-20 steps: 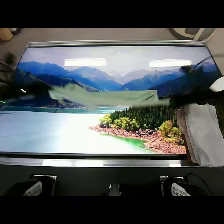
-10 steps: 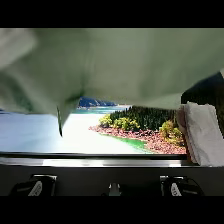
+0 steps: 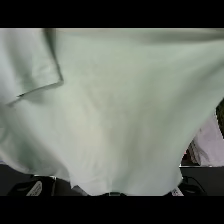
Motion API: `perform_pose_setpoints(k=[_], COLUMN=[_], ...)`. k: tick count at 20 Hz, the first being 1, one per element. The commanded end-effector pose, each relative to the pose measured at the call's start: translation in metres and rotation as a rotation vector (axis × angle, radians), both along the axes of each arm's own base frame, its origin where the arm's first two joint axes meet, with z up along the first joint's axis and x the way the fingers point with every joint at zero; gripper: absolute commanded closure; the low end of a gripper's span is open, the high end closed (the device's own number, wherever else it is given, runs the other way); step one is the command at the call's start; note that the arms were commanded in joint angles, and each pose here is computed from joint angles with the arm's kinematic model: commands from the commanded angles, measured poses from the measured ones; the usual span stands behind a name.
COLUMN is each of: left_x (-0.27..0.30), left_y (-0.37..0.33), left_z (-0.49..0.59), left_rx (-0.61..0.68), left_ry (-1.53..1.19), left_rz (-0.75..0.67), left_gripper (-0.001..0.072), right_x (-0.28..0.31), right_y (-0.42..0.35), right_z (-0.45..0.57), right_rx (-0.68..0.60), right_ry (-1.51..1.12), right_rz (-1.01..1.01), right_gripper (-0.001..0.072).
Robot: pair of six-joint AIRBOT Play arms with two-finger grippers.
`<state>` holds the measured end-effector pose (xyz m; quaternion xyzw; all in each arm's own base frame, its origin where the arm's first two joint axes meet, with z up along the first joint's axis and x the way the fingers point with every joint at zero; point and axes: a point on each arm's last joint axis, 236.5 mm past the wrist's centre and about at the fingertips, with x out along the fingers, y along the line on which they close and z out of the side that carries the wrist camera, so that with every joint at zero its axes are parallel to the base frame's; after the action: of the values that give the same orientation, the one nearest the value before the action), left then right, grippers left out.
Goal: Fold the shirts.
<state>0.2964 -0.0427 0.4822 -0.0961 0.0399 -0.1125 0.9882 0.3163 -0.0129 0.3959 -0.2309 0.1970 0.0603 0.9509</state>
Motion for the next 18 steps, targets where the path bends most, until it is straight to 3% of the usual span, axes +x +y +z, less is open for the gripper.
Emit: perform_pose_setpoints(k=[1,4,9,15,18], left_x=[0.069,0.115,0.162,0.26,0.27], left_y=[0.017,0.023,0.011,0.019,0.011], left_z=[-0.137,-0.27,-0.448,-0.467,-0.471], left_rx=[0.064,0.036,-0.011,-0.018,-0.04], left_ry=[0.462,0.805,1.151,0.843,0.812], left_rz=[-0.025,-0.077,-0.139,-0.005,-0.002], left_gripper=[0.068,0.068,0.068,0.068,0.068], right_x=[0.055,0.099,0.2,0.278,0.28], right_y=[-0.003,-0.004,0.026,0.018,0.018], right_z=[-0.139,-0.249,-0.359,-0.364,-0.388], right_rx=[0.05,0.016,0.043,0.08,0.099], right_ry=[0.508,0.815,0.782,0.505,0.542], right_rz=[0.067,0.077,0.083,0.005,-0.006], right_gripper=[0.0691,0.0691,0.0689,0.0689,0.0689])
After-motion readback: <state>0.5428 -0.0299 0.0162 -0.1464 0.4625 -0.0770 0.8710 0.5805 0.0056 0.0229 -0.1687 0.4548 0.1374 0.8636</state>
